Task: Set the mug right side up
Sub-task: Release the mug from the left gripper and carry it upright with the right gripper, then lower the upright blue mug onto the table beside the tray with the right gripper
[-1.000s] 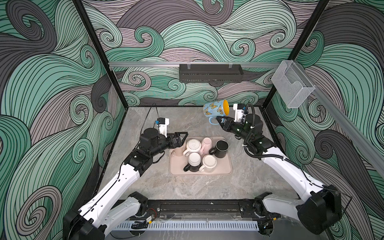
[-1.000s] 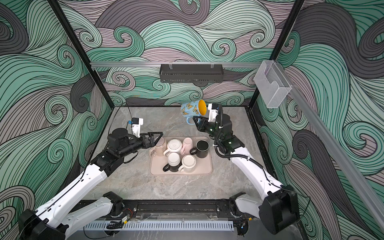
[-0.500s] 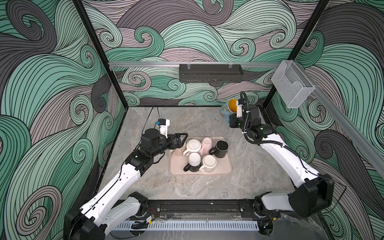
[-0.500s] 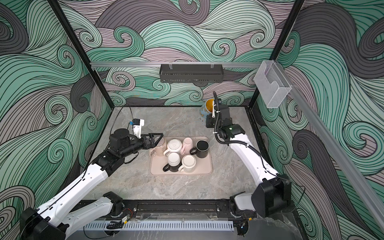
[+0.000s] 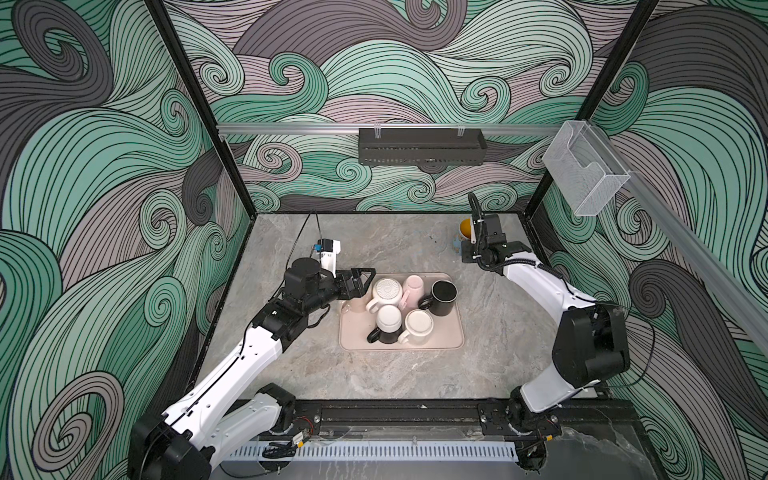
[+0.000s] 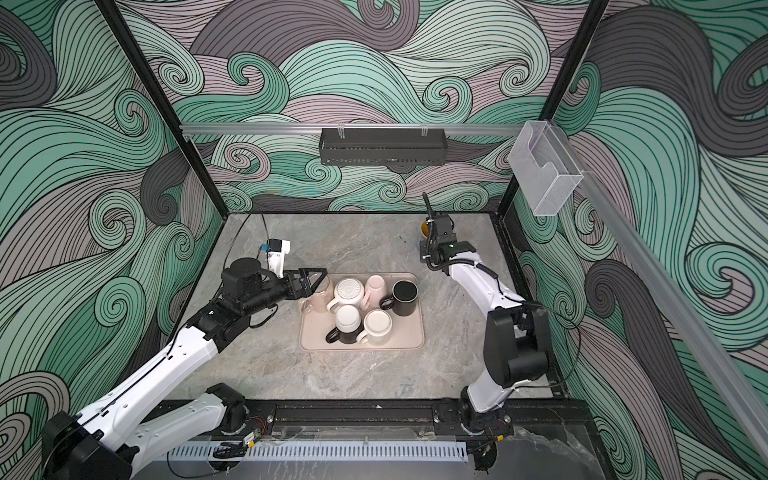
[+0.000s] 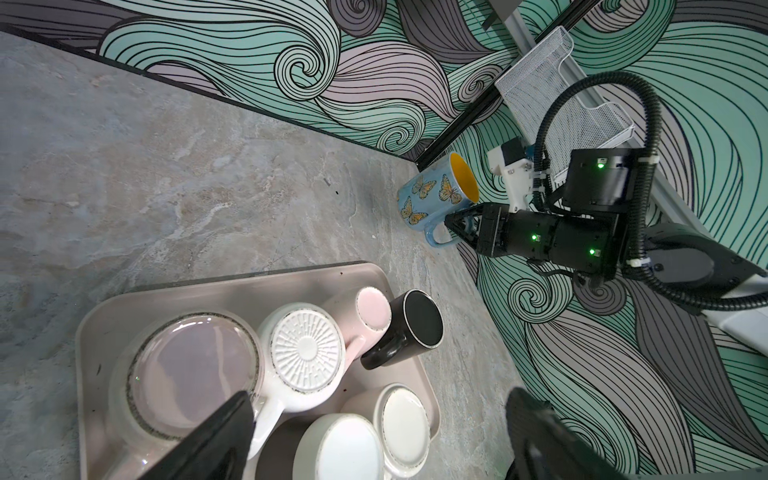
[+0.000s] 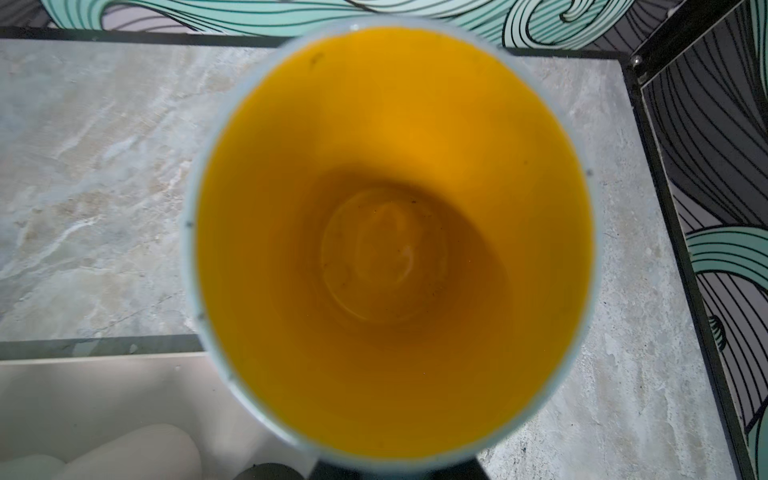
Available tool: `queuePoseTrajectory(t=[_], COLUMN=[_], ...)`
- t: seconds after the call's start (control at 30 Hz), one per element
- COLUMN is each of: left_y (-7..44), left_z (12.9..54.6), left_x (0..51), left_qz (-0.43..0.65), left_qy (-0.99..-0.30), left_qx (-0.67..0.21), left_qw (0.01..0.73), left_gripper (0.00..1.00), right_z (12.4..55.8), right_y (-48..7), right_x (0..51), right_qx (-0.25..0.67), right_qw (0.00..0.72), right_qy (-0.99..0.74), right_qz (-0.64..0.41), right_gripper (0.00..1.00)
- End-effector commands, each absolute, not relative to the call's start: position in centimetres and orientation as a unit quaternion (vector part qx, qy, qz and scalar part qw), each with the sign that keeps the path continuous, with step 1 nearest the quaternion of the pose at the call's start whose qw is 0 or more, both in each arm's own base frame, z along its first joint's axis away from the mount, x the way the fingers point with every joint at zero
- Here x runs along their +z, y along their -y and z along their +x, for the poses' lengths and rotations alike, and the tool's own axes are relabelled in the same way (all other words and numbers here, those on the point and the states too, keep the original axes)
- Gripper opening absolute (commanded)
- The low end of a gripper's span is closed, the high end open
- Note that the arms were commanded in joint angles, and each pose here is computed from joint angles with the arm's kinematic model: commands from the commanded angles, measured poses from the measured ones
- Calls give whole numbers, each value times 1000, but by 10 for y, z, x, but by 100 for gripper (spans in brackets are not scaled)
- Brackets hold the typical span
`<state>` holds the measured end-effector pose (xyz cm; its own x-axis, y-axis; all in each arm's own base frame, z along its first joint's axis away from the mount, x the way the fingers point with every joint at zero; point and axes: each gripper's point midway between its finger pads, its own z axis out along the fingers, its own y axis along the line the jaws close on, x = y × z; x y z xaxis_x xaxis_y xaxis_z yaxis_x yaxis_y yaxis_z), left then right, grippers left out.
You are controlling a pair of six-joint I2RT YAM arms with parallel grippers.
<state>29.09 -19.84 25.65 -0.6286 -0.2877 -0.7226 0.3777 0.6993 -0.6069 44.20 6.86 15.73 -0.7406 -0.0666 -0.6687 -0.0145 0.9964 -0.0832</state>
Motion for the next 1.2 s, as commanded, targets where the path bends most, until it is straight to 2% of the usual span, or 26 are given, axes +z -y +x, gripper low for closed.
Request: queuePoseTrajectory(t=[0.0,0.3,0.57,1.17], left_y=[195,198,200,201], left_z=[294,298,300,299], left_x=[250,245,243,238], left_qz=[29,29,30,28], left_qy=[-823,-826,-827,-832], left_qx=[-372,-372,-373,-375], left_qw=[429,422,419,408], left_gripper=[95,95,95,95], right_z=[470,480,483,478], right_y=[-65,-57,-63,-59], right_x=[196,162,149,128], right_qx=[-32,-24,-4,-25], right_qw=[429,402,389,362], right_qy=[-903,-915,-921,-932], right_qz=[-2,1,-3,-12], right_gripper=[0,0,0,0])
